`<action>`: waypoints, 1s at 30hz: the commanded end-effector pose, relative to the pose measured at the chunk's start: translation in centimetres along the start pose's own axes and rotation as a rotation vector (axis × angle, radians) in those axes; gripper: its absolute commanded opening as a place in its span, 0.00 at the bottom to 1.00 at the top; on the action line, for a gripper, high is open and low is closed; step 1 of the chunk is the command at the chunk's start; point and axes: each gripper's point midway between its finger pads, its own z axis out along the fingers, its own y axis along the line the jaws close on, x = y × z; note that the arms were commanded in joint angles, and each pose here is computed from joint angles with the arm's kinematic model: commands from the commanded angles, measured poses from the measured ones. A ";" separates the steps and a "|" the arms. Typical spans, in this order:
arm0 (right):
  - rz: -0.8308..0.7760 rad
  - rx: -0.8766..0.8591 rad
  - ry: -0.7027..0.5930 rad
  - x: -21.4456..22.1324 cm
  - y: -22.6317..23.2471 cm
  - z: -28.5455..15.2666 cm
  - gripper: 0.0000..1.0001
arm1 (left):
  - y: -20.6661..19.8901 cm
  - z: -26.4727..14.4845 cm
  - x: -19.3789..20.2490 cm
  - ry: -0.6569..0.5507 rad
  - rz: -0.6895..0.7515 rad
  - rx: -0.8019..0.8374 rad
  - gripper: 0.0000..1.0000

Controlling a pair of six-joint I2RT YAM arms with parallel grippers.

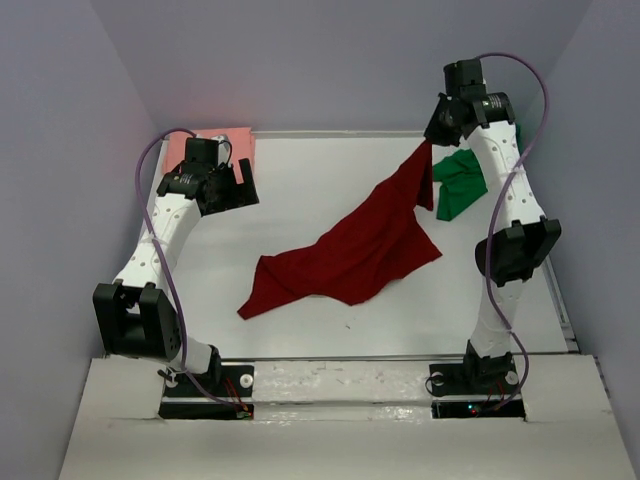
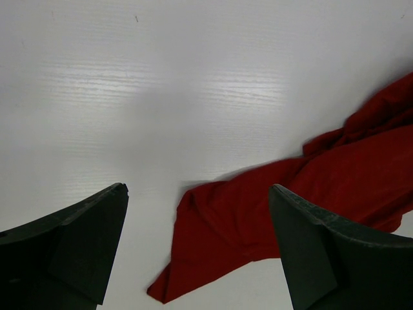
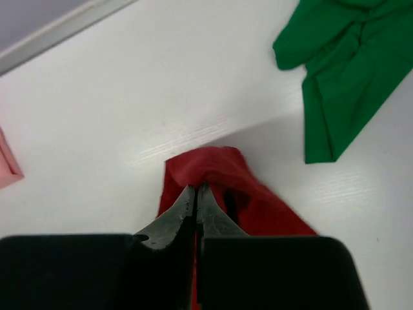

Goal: Fold and stack the t-shirts
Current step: Flatten the tshirt out

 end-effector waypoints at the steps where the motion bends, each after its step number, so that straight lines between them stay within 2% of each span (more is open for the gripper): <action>1: -0.007 -0.045 -0.041 -1.6 2.0 0.9 0.00 | -0.4 -0.7 -0.9 -0.016 0.013 0.021 0.99; 5: -0.014 0.009 0.032 0.7 1.0 2.9 0.00 | 0.0 -1.1 -0.9 -0.023 0.023 -0.003 0.99; 6: -0.010 -0.009 0.012 0.3 1.3 2.7 0.00 | 0.1 -1.1 -0.7 -0.020 0.023 -0.007 0.99; 8: -0.028 -0.072 0.060 1.6 2.2 3.3 0.00 | 0.2 -1.1 -0.5 -0.019 0.023 -0.009 0.99; 9: -0.031 -0.129 0.094 2.3 3.2 3.6 0.00 | 0.3 -0.9 -0.2 -0.011 0.020 -0.010 0.99; 10: -0.044 -0.310 0.168 3.4 6.3 3.0 0.00 | 0.3 -0.9 -0.1 -0.011 0.016 -0.008 0.99; 11: -0.038 -0.383 0.213 4.1 7.6 2.9 0.00 | 0.2 -0.8 -0.1 -0.010 0.013 -0.005 0.99; 12: -0.022 -0.510 0.362 7.1 10.0 3.9 0.00 | 0.2 -0.7 -0.1 -0.010 0.010 -0.002 0.99; 14: -0.033 -0.651 0.453 8.6 12.8 1.8 0.00 | 0.1 -0.6 -0.2 -0.009 0.007 -0.002 0.99; 16: -0.087 -0.769 0.613 12.5 14.9 0.9 0.00 | 0.0 -0.6 -0.5 -0.013 0.005 -0.001 0.99; 17: -0.145 -0.836 0.657 14.3 16.6 -0.8 0.00 | 0.0 -0.6 -0.7 -0.018 0.004 -0.001 0.99; 21: -0.214 -1.082 0.860 19.7 19.9 -6.4 0.00 | 0.2 -0.3 -0.8 -0.016 0.007 -0.016 0.99; 25: -0.243 -1.220 0.968 21.8 20.6 -11.8 0.00 | 0.4 -0.2 -0.9 -0.014 0.011 -0.028 0.99; 30: -0.308 -1.300 0.986 22.9 21.1 -18.4 0.00 | 0.4 0.3 -1.0 -0.012 0.011 -0.027 0.99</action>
